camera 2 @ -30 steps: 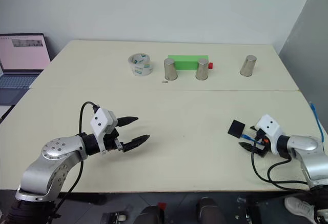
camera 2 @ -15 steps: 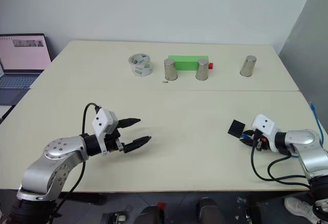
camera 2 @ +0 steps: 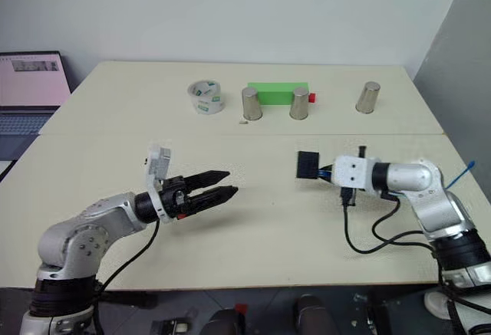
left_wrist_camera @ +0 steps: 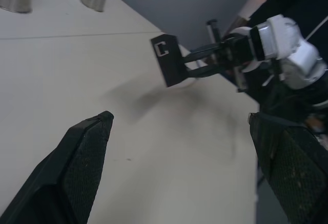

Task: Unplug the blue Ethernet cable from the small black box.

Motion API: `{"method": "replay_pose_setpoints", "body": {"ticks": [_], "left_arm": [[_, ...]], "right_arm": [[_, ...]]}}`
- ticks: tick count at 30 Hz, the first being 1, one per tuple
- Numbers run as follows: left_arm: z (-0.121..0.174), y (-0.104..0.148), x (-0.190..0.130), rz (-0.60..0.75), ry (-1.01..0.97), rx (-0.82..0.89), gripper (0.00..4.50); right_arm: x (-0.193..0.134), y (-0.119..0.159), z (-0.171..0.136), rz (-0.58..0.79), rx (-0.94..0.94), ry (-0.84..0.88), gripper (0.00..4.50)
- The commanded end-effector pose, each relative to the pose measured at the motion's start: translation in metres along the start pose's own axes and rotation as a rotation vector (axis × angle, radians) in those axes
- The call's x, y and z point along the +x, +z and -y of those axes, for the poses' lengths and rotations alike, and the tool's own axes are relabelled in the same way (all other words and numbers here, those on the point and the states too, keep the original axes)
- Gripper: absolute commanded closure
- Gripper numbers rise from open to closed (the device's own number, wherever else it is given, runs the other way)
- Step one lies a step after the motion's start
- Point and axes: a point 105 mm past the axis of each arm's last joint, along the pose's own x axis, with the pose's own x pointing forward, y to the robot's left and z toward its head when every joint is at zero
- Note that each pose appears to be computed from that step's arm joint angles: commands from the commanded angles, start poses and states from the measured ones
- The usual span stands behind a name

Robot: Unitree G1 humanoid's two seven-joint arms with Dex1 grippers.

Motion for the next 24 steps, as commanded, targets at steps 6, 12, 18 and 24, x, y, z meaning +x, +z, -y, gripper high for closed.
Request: {"method": "replay_pose_setpoints", "body": {"ticks": [6,12,18,24], "left_arm": [[0.009,-0.002,0.013,-0.016,-0.064,-0.024,0.00],[0.000,-0.006,0.020,-0.023,-0.043,-0.001,0.00],[-0.004,-0.007,0.026,-0.004,-0.047,-0.010,0.00],[-0.002,-0.006,0.032,0.022,-0.077,-0.018,0.43]], "right_arm": [[0.020,0.046,0.005,0.164,-0.242,0.012,4.25],[0.026,0.063,0.011,0.219,-0.247,0.003,4.25],[0.030,0.075,0.013,0.254,-0.247,-0.004,4.25],[0.033,0.081,0.012,0.271,-0.243,-0.002,4.25]]}}
